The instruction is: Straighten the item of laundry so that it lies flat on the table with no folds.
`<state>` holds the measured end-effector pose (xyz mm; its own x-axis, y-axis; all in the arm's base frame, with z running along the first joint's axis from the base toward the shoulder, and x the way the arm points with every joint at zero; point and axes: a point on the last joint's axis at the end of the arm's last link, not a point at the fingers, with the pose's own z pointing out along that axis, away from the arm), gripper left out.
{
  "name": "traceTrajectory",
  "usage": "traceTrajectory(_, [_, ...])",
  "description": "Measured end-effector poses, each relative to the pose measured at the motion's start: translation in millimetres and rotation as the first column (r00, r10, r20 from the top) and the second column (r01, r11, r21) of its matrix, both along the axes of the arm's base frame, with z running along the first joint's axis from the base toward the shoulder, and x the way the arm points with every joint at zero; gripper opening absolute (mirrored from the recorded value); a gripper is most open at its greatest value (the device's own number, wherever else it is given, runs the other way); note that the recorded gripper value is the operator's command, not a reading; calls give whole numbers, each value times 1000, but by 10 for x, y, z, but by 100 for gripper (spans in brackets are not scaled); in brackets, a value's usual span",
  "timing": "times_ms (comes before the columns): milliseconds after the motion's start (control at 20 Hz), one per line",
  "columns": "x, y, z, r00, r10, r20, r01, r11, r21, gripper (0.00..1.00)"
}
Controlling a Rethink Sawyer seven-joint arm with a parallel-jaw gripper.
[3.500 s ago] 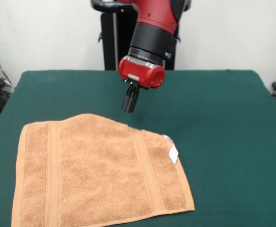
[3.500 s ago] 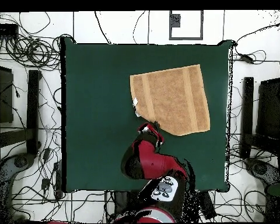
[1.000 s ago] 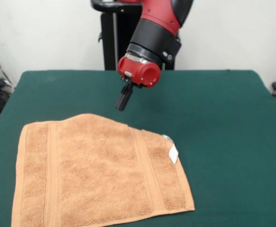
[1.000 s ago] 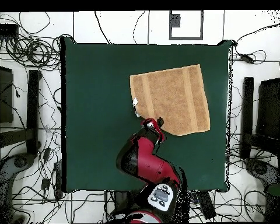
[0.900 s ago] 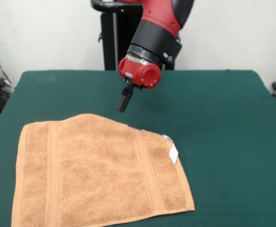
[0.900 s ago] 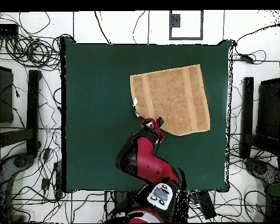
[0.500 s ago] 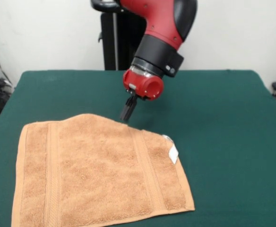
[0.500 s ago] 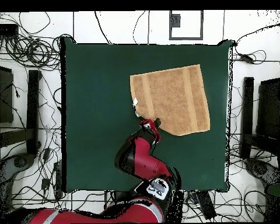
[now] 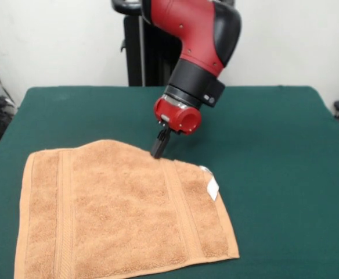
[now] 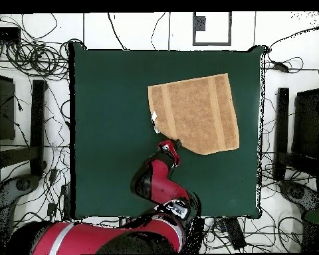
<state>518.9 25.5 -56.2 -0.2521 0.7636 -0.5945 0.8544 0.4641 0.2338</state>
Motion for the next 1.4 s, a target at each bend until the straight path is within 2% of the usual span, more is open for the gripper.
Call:
traceTrajectory(900, [-8,-18,-12,999,-32,22,31,999,13,0])
traceTrajectory(1400, [31,47,369,991,-110,72,109,994,20,0])
